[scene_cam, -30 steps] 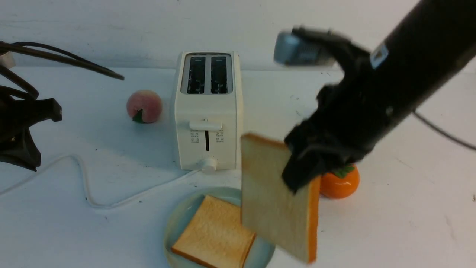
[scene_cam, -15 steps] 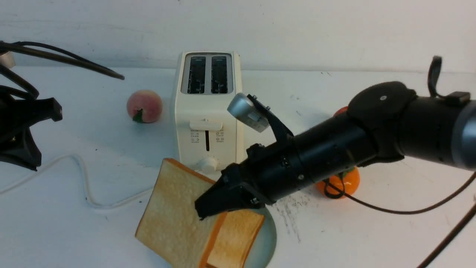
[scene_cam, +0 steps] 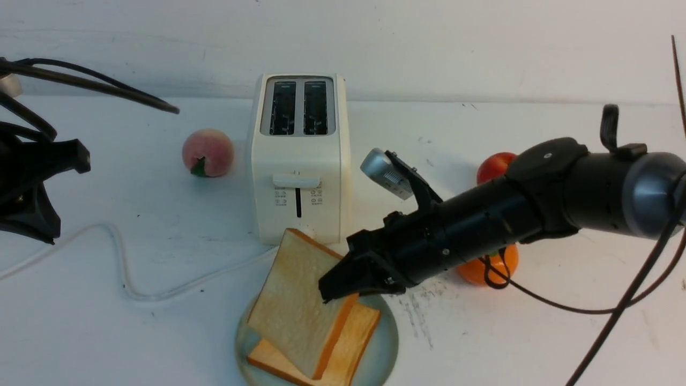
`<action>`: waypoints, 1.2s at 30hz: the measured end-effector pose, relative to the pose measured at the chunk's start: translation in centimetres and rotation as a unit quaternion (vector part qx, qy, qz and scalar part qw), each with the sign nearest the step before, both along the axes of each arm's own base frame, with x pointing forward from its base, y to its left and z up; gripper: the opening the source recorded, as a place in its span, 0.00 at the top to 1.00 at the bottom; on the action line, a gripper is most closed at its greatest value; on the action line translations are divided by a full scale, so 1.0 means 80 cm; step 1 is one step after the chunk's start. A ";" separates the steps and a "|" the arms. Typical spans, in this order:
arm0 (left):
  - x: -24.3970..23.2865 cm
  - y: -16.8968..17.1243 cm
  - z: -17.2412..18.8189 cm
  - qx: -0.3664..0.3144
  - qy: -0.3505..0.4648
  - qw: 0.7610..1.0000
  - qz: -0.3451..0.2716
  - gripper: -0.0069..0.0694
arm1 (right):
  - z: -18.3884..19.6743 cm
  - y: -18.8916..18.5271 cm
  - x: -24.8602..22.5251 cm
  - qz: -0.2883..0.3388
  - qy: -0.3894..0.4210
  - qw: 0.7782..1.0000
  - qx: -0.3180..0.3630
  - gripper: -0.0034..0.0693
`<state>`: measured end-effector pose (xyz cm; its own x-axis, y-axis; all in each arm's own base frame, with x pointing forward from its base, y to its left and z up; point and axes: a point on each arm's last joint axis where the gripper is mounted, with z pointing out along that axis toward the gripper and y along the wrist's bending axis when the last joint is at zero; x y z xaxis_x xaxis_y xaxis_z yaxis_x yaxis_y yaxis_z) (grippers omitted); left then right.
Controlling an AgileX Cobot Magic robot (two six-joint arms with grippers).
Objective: Take toasted bread from bread machine on white table place on plate.
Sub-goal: 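Place the held slice of bread on top of the slice on the plate with the right gripper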
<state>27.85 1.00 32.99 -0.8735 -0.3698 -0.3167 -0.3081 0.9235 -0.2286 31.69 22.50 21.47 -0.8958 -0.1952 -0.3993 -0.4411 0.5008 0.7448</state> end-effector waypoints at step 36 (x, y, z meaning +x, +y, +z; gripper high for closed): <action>0.000 0.000 0.000 0.000 -0.001 1.000 0.000 0.91 | -0.052 -0.003 0.016 -0.008 -0.016 0.997 -0.073 0.17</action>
<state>27.87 1.00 33.00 -0.8727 -0.3703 -0.3181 -0.3079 0.9232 -0.2299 33.00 22.23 17.33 -0.8863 -0.2389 -0.3968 -0.4549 0.6095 0.6492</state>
